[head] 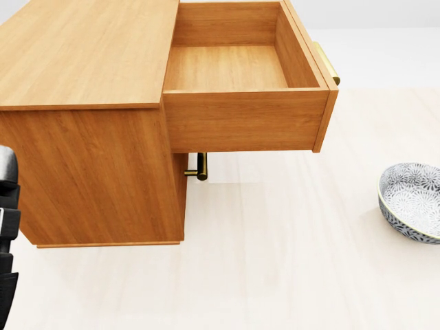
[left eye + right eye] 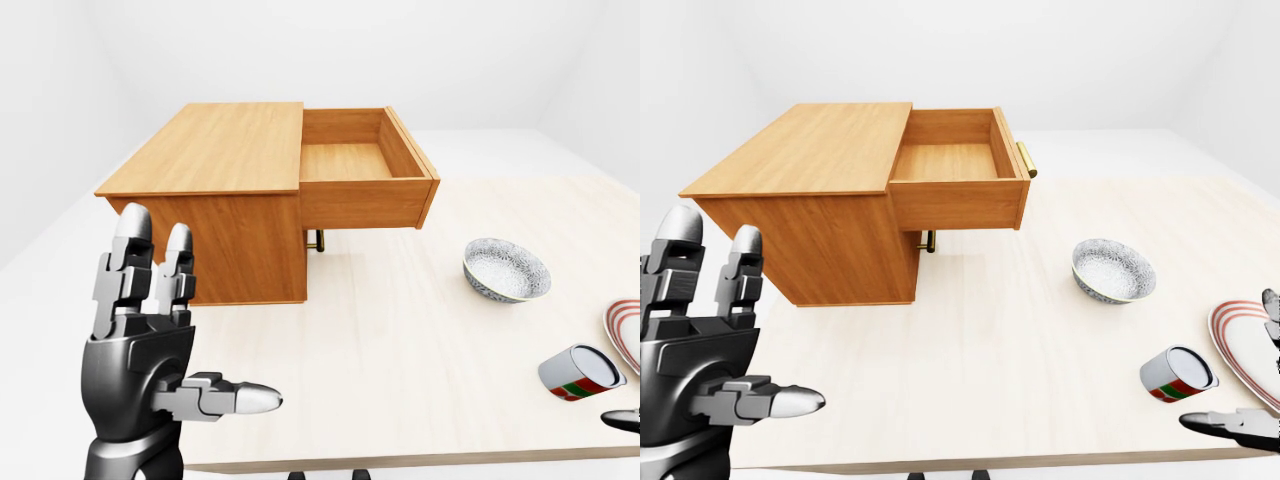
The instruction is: Put the ketchup in the top drawer of the cabinet.
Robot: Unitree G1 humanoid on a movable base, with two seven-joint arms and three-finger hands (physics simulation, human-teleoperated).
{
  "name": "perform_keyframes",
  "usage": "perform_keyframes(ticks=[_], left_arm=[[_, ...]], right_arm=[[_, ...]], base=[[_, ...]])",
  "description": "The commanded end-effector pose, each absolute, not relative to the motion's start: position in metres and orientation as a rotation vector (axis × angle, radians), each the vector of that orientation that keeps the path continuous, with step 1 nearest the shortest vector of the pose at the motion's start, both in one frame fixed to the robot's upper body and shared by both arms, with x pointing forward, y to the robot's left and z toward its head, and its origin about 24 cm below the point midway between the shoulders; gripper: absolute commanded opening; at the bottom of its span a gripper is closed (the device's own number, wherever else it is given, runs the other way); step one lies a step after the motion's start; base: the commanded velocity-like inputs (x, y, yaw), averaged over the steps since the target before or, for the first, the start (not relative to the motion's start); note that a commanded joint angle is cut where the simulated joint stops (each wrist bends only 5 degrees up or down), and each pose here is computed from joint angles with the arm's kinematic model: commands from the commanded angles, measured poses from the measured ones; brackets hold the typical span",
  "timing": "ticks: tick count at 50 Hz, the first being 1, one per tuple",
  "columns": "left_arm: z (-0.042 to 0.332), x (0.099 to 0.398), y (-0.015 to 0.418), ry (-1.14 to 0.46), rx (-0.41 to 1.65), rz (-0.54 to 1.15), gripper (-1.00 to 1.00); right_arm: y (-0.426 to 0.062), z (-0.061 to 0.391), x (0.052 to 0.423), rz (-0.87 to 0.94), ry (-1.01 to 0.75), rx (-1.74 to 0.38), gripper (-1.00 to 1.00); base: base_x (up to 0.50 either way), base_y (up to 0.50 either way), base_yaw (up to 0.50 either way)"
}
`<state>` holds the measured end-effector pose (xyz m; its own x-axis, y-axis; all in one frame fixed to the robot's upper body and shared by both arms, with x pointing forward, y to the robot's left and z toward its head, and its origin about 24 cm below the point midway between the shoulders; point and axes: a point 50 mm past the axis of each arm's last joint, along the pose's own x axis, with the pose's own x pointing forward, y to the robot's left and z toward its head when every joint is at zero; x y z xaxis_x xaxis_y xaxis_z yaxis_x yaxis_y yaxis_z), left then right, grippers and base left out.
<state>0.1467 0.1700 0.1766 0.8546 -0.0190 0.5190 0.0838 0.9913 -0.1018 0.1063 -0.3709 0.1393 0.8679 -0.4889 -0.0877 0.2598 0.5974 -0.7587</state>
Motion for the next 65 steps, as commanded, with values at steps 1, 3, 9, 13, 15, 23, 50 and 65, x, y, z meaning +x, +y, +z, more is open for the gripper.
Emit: perform_keyframes(ticks=[1, 3, 9, 13, 15, 23, 50, 65], left_arm=[[0.175, 0.147, 0.170, -0.537, -0.121, -0.055, 1.00], [0.174, 0.148, 0.169, -0.529, -0.122, -0.056, 1.00], [0.172, 0.148, 0.169, -0.521, -0.121, -0.057, 1.00], [0.172, 0.149, 0.169, -0.517, -0.121, -0.057, 1.00], [0.168, 0.150, 0.168, -0.496, -0.120, -0.062, 1.00], [0.168, 0.151, 0.167, -0.493, -0.118, -0.062, 1.00], [0.168, 0.149, 0.167, -0.498, -0.116, -0.062, 1.00], [0.168, 0.149, 0.167, -0.499, -0.115, -0.060, 1.00]], right_arm=[[-0.379, 0.128, 0.117, -0.401, 0.357, -0.806, 1.00], [-0.381, 0.127, 0.119, -0.396, 0.365, -0.805, 1.00], [-0.386, 0.122, 0.123, -0.378, 0.386, -0.784, 1.00], [-0.387, 0.111, 0.127, -0.349, 0.417, -0.753, 1.00], [-0.390, 0.108, 0.128, -0.343, 0.425, -0.736, 1.00], [-0.396, 0.094, 0.130, -0.312, 0.475, -0.687, 1.00], [-0.411, 0.064, 0.123, -0.283, 0.590, -0.570, 1.00], [-0.418, 0.055, 0.125, -0.260, 0.641, -0.535, 1.00]], base=[[0.00, 0.00, 0.00], [0.00, 0.00, 0.00], [0.00, 0.00, 0.00], [0.00, 0.00, 0.00], [0.00, 0.00, 0.00], [0.00, 0.00, 0.00], [0.00, 0.00, 0.00], [0.00, 0.00, 0.00]])
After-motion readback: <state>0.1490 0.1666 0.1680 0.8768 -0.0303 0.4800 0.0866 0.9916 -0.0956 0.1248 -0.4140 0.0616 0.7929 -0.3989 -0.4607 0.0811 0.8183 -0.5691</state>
